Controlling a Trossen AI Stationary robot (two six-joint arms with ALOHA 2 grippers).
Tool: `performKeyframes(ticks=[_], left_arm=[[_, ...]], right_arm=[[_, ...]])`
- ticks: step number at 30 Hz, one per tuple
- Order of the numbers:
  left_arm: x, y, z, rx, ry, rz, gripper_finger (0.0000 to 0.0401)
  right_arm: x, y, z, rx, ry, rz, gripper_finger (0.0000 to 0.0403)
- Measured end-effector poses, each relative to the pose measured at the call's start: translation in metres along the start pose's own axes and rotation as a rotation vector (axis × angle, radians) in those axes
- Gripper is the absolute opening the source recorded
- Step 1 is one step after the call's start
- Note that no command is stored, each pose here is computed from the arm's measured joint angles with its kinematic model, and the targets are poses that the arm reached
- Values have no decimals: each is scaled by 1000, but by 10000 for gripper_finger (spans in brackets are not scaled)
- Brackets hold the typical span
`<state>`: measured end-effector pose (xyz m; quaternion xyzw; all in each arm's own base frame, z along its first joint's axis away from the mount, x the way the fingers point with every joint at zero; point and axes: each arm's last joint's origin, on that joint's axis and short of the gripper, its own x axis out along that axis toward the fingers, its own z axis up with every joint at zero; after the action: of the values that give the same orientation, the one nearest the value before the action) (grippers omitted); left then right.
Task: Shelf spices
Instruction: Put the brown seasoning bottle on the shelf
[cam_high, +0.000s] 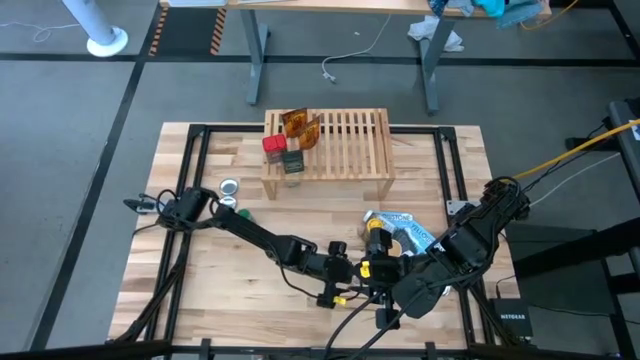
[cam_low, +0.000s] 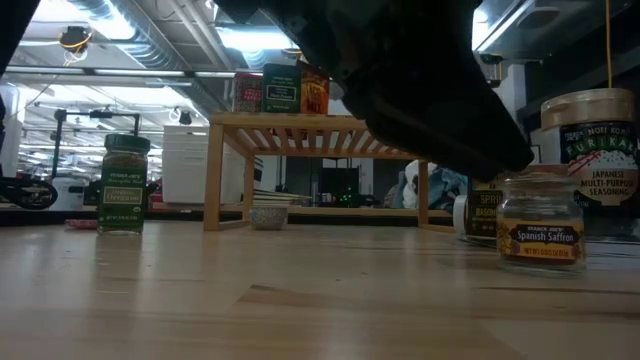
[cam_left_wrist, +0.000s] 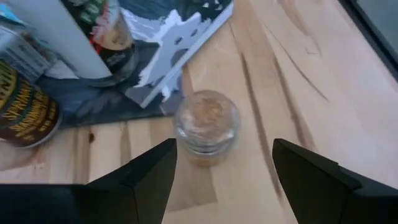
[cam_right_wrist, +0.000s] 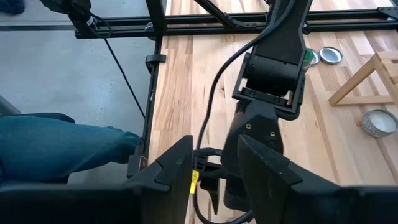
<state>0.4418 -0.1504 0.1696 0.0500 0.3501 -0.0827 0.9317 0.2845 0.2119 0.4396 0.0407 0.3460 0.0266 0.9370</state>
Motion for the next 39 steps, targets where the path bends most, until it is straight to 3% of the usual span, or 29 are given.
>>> performKeyframes(ticks=[10,39], left_arm=[[0,2,7,41,-66,0,257],[10,-1,2,39,-86,-7,257]], right_arm=[[0,0,0,0,0,0,134],[0,0,0,0,0,0,134]])
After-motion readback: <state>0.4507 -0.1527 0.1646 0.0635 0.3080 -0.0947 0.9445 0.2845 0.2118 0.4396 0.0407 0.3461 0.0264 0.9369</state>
